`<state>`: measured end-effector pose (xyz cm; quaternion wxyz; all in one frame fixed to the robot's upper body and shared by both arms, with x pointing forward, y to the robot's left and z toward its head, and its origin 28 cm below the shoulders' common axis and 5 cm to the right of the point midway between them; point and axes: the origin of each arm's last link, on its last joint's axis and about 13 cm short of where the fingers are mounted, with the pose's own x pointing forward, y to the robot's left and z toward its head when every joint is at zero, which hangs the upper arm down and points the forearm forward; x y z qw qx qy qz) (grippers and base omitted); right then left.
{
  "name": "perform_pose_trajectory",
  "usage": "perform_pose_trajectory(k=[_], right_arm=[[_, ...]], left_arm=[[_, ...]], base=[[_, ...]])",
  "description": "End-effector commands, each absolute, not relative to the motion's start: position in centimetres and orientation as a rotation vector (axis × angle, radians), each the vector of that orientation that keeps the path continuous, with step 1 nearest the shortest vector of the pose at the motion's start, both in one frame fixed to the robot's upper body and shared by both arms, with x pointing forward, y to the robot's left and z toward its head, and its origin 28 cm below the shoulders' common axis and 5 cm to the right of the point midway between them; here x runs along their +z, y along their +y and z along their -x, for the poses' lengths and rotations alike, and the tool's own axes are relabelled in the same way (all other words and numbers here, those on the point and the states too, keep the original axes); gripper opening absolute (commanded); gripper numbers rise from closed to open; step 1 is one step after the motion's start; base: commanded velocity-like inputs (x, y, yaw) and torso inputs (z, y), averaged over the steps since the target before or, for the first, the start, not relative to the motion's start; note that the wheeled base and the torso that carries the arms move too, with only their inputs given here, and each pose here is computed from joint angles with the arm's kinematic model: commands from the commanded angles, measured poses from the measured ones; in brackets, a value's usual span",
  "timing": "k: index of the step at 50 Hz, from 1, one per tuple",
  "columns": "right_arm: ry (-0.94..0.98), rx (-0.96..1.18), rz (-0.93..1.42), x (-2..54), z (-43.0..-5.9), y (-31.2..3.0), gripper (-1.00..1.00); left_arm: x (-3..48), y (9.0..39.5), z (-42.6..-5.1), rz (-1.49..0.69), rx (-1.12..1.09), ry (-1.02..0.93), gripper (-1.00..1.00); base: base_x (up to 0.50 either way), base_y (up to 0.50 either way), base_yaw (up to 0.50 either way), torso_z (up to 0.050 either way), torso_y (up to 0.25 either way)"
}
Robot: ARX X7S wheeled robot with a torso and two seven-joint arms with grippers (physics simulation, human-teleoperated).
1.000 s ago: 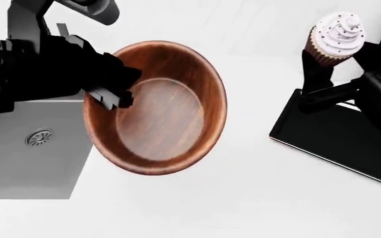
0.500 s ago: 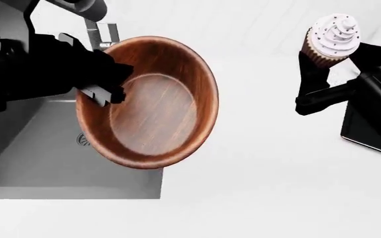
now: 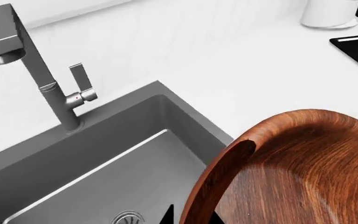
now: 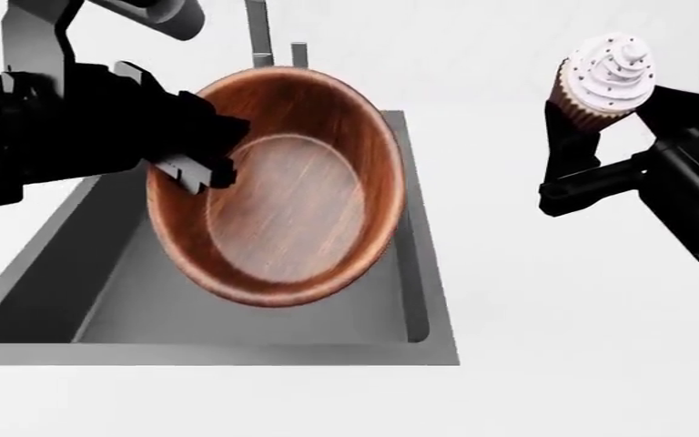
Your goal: Move the fresh-baked cupcake off the tray onto the counter, and place the bowl used for mixing into the sink.
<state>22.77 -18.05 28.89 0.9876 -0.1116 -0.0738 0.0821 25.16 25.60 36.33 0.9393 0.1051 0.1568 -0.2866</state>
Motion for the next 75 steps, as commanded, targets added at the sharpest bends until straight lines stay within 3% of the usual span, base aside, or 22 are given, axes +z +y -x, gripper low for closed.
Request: perform_pose_trajectory(k=[1,16,37,75], right_arm=[[-0.155,0.164,0.236,28.9,-22.9,-18.1,-1.0],[-0.158,0.15,0.226,29.0,-23.0,-18.1,-1.0],[-0.148,0.147,0.229,29.8,-24.7,-17.6,-1.0],[-0.17,0.142,0.222,30.5,-24.2,-17.7,-1.0]], left_arm=[[36.6,25.4,-25.2,-0.213,-0.501,0.296,-1.0],[36.5,25.5,-25.3,-0.21,-0.497,0.292,-1.0],[36.3,25.0,-25.7,-0.213,-0.517,0.293,-1.0],[36.5,25.4,-25.5,-0.208,-0.503,0.284,-1.0]], base=[[0.0,0.47,0.0,0.0,0.0],[0.0,0.44,0.0,0.0,0.0],[0.0,0.0,0.0,0.0,0.0],[0.1,0.0,0.0,0.0,0.001]])
